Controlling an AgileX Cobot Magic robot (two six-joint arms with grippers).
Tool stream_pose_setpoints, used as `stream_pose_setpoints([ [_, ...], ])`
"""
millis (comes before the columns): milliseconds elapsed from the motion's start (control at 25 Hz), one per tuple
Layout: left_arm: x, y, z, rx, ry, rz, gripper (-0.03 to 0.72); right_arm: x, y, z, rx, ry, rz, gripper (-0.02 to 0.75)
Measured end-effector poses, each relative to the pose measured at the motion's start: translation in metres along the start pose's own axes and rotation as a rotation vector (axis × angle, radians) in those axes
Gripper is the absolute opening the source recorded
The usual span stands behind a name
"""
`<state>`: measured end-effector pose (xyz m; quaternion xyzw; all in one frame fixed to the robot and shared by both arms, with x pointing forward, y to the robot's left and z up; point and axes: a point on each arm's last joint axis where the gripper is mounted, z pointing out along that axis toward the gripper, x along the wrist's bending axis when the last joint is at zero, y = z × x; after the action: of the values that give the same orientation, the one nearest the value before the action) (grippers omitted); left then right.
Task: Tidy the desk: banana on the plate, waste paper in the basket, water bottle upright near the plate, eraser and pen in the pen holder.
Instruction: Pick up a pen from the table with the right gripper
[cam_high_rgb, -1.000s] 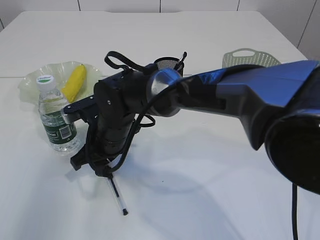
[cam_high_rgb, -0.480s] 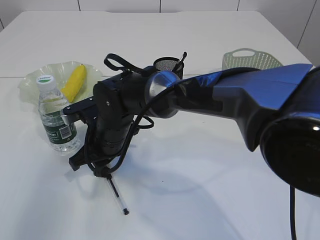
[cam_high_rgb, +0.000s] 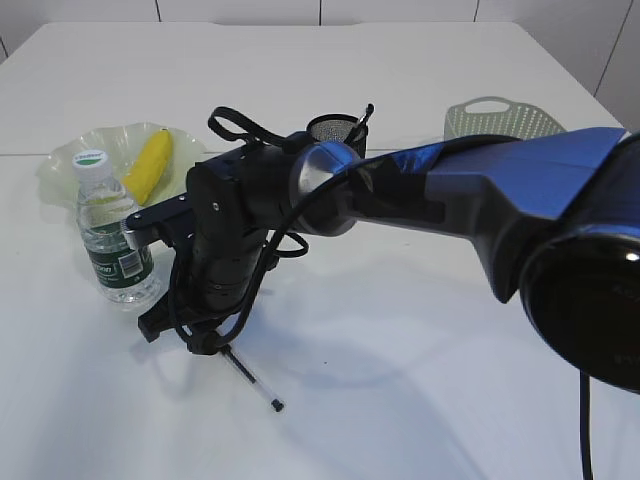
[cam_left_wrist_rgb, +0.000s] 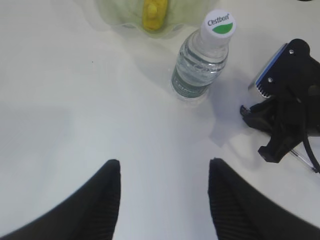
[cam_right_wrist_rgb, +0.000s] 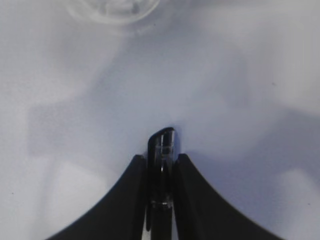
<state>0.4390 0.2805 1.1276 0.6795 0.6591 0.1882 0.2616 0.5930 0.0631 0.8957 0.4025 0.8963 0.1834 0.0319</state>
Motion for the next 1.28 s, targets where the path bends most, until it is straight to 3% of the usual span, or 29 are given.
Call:
stream_pose_setpoints([
  [400, 0.000, 0.000, 0.000, 0.000, 0.002, 0.002, 0.384, 0.001, 0.001, -0.004, 0.030, 0.002, -0.012, 0.112],
  [1280, 0.001, 0.000, 0.000, 0.000, 0.010, 0.007, 0.382, 0.014, 0.039, -0.084, -0.018, 0.058, -0.141, 0.112],
])
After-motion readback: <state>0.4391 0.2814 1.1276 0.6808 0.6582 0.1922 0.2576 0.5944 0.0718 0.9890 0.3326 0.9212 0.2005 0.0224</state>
